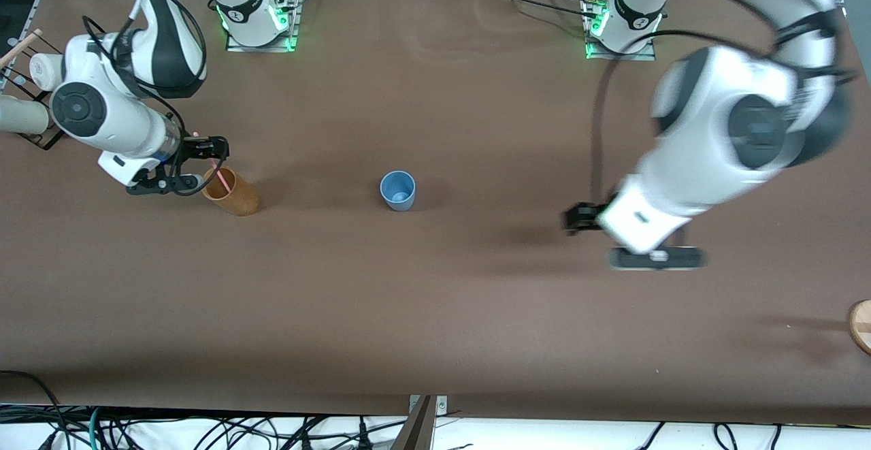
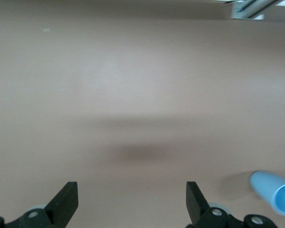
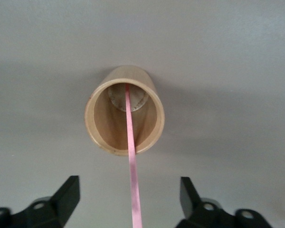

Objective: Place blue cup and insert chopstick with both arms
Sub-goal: 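Grasp the pink chopstick with the right gripper while the left gripper retracts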

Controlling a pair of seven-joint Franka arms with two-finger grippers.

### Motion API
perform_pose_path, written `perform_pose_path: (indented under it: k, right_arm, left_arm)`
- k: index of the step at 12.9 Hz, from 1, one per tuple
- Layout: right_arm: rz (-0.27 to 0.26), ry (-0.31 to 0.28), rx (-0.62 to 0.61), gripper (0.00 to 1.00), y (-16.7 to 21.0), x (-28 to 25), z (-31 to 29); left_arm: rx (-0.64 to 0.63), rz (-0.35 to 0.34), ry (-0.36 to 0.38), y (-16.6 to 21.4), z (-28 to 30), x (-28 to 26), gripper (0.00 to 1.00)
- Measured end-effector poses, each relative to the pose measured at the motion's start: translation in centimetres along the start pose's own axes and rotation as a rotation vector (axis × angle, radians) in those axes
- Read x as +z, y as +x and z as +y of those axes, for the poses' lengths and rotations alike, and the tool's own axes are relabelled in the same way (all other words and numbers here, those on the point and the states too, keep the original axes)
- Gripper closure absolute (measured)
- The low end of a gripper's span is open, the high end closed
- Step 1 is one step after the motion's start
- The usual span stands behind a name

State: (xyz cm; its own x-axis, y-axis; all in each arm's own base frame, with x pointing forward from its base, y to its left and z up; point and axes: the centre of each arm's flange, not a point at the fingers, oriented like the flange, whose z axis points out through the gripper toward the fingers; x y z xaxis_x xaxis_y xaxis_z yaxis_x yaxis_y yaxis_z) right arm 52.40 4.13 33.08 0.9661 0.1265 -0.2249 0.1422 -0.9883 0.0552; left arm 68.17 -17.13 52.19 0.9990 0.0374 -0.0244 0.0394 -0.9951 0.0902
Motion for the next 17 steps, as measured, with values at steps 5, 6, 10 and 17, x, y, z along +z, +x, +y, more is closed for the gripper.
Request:
perform_pose_path:
  k: [5,6,10,17]
  right_arm:
    - [-0.012,0.001,-0.002,0.55,-0.5,1.5,-0.1]
    - [-0.012,0.001,-0.002,0.64,-0.5,1.5,-0.1]
    - [-0.013,0.000,-0.010,0.76,-0.5,1.6,-0.1]
    - [-0.040,-0.006,-0.038,0.92,-0.2,-0.5,-0.4]
  left_arm:
    - [-0.058,-0.012,0.006,-1.1,-12.5,-5.1,0.00]
    - [-0.076,-0.018,0.009,-1.9,-14.1,-5.7,0.00]
    - [-0.125,-0.047,0.025,-5.9,-17.4,-8.2,0.00]
    - [-0.027,-0.091,0.051,-10.7,-17.3,-8.1,0.00]
